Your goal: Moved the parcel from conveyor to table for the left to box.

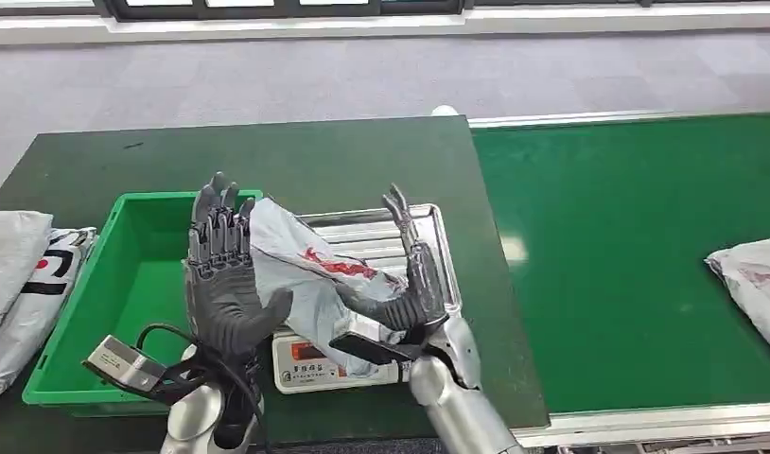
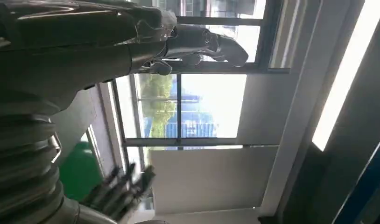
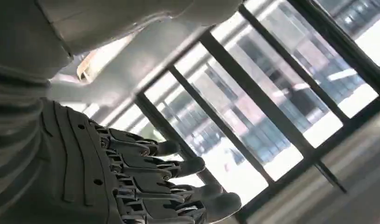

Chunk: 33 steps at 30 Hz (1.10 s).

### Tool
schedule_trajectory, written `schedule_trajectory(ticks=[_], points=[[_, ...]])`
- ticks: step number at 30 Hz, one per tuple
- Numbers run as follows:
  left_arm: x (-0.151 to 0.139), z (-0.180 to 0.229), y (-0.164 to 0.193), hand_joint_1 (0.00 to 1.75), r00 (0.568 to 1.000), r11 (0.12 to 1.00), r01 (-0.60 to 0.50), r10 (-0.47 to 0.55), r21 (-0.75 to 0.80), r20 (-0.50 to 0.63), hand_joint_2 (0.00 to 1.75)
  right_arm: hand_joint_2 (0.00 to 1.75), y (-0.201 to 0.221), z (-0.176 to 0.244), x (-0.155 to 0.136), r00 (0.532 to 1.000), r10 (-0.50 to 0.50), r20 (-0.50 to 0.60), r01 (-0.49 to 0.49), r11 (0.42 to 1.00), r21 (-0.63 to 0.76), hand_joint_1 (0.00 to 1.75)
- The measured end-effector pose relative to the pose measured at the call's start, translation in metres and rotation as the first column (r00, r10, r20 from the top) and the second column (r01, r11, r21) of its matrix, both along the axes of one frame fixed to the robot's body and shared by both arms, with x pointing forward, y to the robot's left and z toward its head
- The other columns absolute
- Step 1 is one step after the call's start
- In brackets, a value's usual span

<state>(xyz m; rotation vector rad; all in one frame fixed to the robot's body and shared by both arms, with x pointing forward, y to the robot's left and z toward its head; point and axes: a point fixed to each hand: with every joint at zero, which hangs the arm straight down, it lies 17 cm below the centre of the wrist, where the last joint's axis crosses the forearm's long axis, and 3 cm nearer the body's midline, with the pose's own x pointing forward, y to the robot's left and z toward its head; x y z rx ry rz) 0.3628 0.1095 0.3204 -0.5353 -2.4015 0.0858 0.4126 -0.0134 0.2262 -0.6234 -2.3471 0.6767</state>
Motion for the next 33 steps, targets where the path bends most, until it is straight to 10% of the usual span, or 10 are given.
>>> schedule_trajectory(ticks=[7,12,20,31,32,33], points=[[0.011,-0.008,0.015,0.00,0.989,0.988,-0.147,0.148,0.038,-0.027,1.75,1.75,-0.082,0.082,-0.016,0.965,-0.161,0.208,0.122,0.975,0.188,0.00],[0.059,-0.077,0.026,0.00,0.820,0.790,-0.520,0.569,0.324,-0.070,1.75,1.75,-0.192,0.180,-0.083,0.810,-0.404,0.425,0.222,0.882,0.415,0.00],[0.082,-0.149,-0.002,0.00,0.795,0.698,-0.467,0.600,0.542,-0.088,1.75,1.75,-0.242,0.234,-0.162,0.635,-0.522,0.569,0.242,0.835,0.495,0.00],[0.093,-0.220,-0.021,0.00,0.767,0.264,-0.382,0.625,0.886,0.145,1.75,1.75,-0.251,0.244,-0.184,0.595,-0.542,0.594,0.236,0.824,0.516,0.00],[0.096,-0.225,-0.022,1.75,0.763,0.234,-0.368,0.630,0.900,0.148,1.75,1.75,-0.252,0.244,-0.184,0.596,-0.542,0.592,0.233,0.823,0.518,0.00],[0.098,-0.229,-0.023,1.75,0.759,0.207,-0.352,0.634,0.913,0.149,1.75,1.75,-0.252,0.244,-0.184,0.596,-0.542,0.592,0.233,0.823,0.519,0.00]])
